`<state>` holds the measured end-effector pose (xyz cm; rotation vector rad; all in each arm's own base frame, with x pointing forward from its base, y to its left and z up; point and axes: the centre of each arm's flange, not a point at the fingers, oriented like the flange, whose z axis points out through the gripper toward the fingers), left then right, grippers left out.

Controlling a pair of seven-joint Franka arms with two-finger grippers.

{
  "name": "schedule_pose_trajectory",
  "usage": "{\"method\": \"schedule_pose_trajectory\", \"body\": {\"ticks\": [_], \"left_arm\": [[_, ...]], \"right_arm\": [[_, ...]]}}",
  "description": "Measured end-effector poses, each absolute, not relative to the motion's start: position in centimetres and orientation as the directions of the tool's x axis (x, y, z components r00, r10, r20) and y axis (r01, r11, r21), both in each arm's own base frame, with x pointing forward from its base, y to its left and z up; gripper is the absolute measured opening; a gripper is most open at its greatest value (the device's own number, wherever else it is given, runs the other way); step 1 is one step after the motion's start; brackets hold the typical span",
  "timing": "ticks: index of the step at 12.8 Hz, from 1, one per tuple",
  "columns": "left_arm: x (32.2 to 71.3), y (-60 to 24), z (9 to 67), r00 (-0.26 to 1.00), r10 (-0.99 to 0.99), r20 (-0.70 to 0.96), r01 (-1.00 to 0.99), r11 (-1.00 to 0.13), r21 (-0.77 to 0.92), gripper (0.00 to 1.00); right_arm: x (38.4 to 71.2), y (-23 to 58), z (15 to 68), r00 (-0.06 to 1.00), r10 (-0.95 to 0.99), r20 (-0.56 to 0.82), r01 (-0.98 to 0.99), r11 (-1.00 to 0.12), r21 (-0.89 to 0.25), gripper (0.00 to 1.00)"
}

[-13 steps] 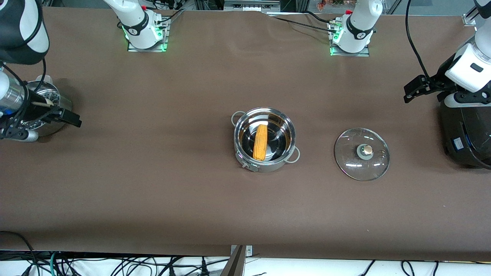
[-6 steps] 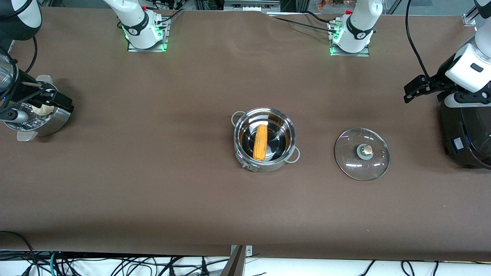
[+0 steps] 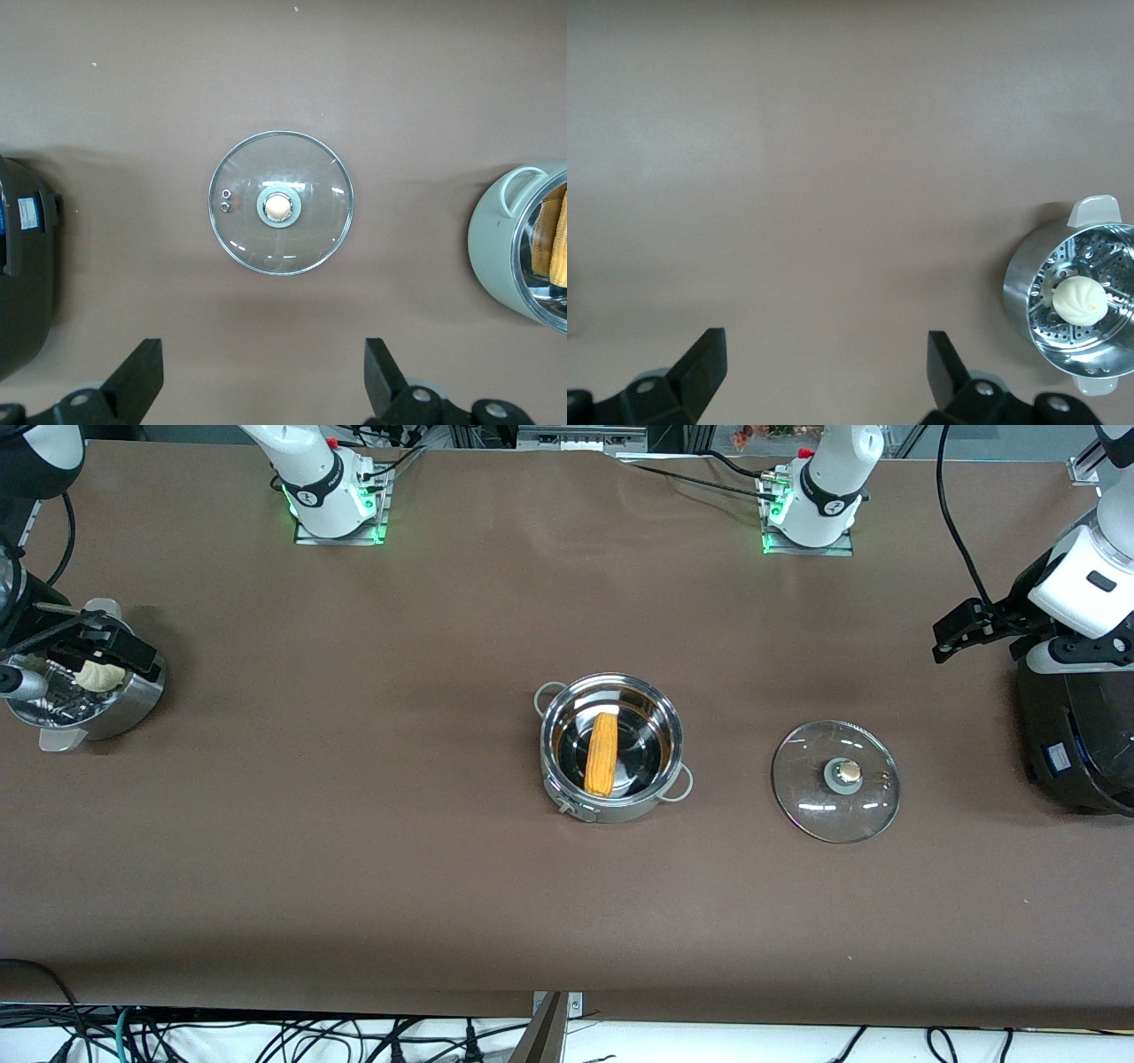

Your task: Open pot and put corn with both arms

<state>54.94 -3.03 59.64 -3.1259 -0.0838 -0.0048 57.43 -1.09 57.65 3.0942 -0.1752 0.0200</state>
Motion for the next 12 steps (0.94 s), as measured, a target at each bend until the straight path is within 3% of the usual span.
{"method": "schedule_pose_trajectory", "body": {"ticks": [12], "left_arm": [[54.95, -2.83, 59.64, 0.998, 0.057, 0.003, 0.057, -0.998, -0.014, 1.0]], "right_arm": [[57.3, -1.59, 57.9, 0.993, -0.116, 0.015, -0.116, -0.993, 0.025, 1.0]]}}
